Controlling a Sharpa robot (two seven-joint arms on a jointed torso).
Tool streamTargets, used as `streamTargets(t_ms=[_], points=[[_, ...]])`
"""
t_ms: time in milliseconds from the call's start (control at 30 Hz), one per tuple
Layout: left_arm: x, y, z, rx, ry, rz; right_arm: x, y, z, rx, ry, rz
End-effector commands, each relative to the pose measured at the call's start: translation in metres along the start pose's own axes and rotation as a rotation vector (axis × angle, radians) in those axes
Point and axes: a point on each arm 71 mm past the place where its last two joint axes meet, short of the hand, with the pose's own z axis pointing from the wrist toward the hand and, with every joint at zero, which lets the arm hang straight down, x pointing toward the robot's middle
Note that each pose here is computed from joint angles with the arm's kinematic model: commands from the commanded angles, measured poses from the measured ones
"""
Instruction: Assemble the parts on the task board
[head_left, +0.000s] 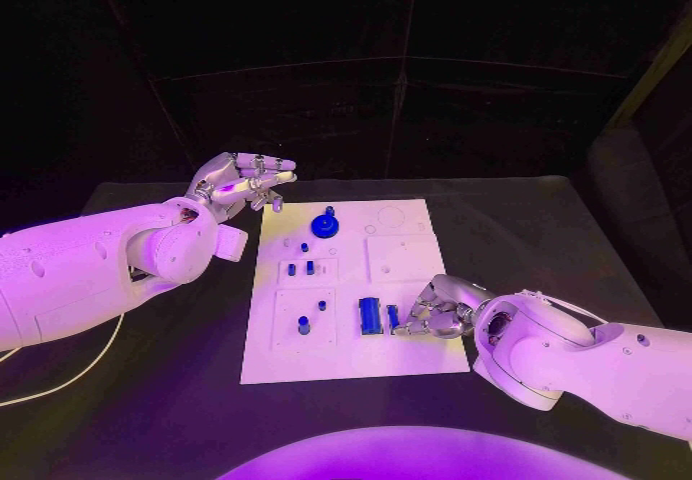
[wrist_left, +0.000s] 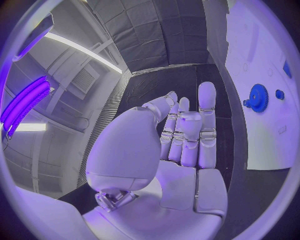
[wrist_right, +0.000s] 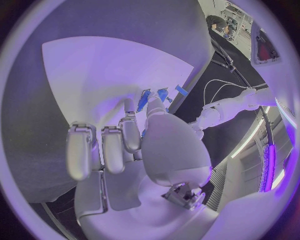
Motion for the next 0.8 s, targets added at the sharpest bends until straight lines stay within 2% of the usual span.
streamTargets(t_ms=[33, 400, 667, 800], points=[[0.0012, -0.001, 0.0007, 0.005, 0.007, -0.005, 0.0003, 0.0004, 0.0023, -0.006, 0.007, -0.01], [0.0007, -0.0009, 0.0003, 0.003, 0.005, -0.005, 0.0035, -0.0005, 0.0109, -0.001, 0.041, -0.032], [0.0, -0.0008, -0.0001, 0.001, 0.005, -0.004, 0.0035, 0.0012, 0.0092, -0.014, 0.039, -0.015], [-0.0001, -0.0007, -0.0002, 0.0, 0.005, -0.005, 0.0022, 0.0005, 0.0053, -0.022, 0.038, 0.033]])
